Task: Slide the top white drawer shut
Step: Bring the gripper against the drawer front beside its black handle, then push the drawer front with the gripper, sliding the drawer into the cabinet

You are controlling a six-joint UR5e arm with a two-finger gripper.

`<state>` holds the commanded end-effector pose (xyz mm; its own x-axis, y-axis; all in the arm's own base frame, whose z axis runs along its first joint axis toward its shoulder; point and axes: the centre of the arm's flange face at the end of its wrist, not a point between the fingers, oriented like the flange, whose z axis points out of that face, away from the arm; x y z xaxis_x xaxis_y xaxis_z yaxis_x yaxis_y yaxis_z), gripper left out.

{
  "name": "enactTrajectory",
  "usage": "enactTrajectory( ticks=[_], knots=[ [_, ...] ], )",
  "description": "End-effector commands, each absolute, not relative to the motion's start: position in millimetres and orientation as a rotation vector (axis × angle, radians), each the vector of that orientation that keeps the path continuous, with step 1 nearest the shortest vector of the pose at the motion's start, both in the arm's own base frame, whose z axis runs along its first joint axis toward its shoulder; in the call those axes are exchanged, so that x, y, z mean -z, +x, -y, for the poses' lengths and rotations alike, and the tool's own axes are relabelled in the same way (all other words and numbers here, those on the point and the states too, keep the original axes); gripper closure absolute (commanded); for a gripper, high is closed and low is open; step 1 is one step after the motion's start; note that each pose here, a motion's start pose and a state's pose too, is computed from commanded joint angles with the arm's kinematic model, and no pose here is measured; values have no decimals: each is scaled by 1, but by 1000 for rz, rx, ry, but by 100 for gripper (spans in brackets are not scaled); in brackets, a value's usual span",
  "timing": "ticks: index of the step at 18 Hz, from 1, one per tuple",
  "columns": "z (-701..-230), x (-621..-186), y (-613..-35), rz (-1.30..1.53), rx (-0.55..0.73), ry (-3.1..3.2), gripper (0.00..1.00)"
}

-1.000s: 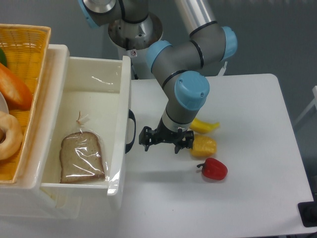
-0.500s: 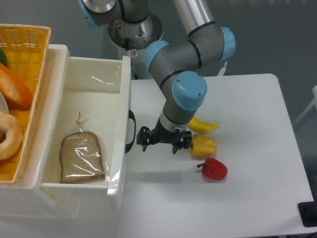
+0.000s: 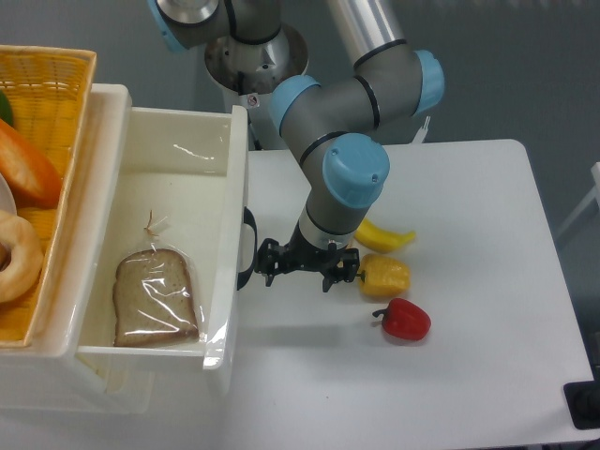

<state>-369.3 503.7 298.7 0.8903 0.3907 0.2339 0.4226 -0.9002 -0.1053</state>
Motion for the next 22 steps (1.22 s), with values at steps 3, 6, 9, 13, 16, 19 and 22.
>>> enactTrajectory(
  ticks=[3,6,9,13,16,19,22],
  knots=[
    [-507,-301,-365,622,316,-2899,0],
    [-510,-302,-361,617,317,-2899,0],
    [-510,-303,-356,612,330,-2909,0],
    [-514,-309,-348,593,326,-2910,0],
    [-519,-311,-339,570,327,-2913,0],
    [-523,-311,-333,552,330,-2916,0],
    [-528,-311,-324,527,332,-2923,0]
  ],
)
